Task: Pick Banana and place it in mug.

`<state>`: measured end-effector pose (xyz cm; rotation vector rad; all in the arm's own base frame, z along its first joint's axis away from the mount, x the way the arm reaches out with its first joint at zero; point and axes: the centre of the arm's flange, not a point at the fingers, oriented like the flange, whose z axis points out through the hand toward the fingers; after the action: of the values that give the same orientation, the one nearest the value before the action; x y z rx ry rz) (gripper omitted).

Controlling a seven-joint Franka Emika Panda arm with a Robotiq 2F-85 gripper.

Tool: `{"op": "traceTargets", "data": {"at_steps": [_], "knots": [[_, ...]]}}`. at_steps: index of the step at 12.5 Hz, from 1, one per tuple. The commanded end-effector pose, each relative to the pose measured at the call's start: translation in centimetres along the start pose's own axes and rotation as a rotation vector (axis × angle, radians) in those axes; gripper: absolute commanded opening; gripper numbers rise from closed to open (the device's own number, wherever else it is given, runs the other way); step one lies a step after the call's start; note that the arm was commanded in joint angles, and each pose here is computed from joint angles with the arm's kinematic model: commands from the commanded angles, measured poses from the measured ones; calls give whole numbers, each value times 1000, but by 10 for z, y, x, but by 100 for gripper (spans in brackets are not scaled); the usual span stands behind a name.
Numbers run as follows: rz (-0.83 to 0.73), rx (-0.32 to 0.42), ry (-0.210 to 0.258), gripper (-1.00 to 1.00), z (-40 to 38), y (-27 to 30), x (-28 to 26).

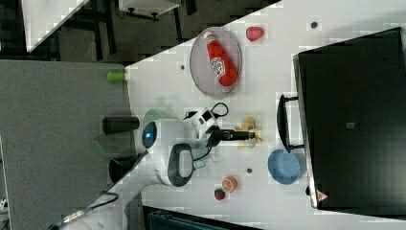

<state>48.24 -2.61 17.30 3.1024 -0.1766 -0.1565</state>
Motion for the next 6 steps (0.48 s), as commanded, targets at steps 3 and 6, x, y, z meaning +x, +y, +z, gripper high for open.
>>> {"op": "traceTargets", "data": {"at_steps": [3, 6], "knots": [[-46, -3, 23, 100, 28, 2, 1], [-45, -2, 47, 69, 34, 2, -2]]}}
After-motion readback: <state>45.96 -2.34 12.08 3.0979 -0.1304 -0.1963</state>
